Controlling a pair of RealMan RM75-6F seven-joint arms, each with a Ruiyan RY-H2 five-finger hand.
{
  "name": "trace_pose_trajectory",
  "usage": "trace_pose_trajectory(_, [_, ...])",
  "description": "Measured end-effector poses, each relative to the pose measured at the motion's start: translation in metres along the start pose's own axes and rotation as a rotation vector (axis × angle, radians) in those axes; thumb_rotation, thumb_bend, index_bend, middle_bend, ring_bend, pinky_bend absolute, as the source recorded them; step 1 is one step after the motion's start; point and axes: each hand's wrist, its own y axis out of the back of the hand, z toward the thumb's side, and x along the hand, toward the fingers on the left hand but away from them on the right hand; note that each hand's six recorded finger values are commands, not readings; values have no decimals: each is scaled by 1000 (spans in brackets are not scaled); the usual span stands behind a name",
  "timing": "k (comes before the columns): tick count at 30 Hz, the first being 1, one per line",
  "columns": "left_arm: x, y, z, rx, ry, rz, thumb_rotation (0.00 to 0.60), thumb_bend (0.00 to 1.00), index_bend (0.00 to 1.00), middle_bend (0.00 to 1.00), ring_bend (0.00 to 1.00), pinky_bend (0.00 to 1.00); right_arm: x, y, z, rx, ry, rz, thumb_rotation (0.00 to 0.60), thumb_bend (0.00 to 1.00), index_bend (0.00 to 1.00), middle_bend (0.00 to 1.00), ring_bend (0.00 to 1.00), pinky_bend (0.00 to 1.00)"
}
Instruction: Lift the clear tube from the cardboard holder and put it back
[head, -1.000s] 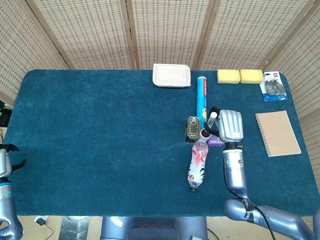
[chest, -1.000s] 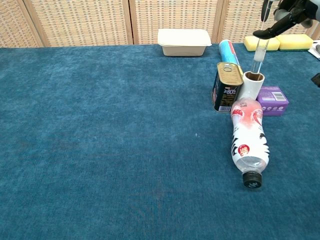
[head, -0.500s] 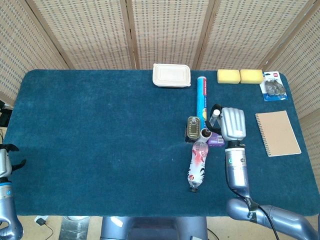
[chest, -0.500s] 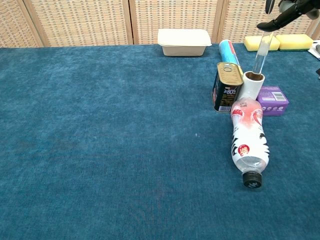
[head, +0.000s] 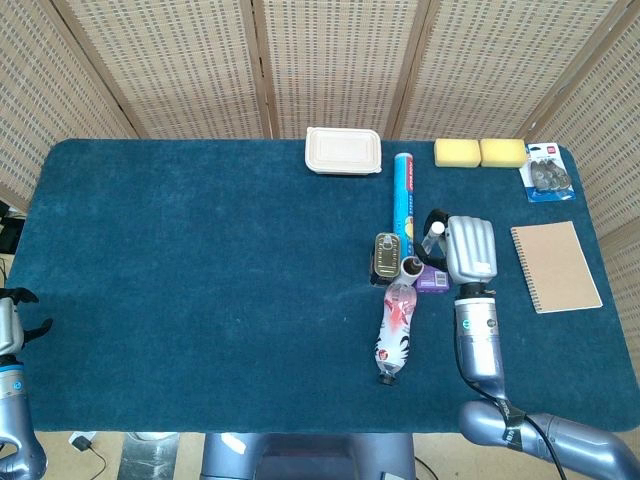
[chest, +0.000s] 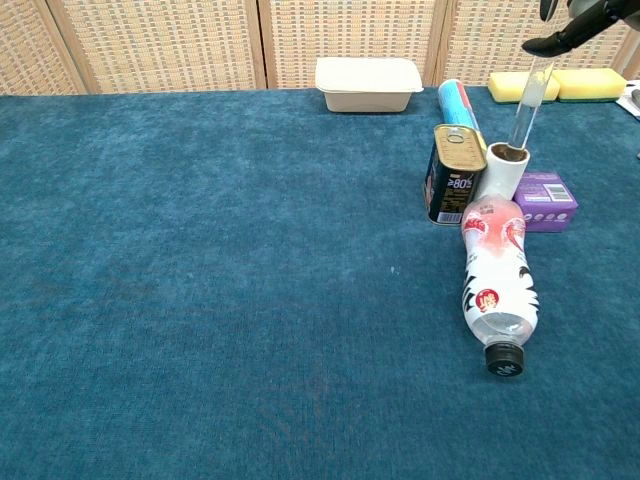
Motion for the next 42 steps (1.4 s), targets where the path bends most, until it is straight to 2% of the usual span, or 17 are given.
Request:
trace_pose_trajectory(24, [0,0,0,-1,0,-1,600,159,478,445,251,341,-1,15,19,-5,30,-10,600,381,793,976,1000,870])
trace_pose_trajectory(42, [0,0,0,-1,0,-1,600,159,478,445,251,340,-12,36,13,-1,19,-55,600,385,793,988,1000,881])
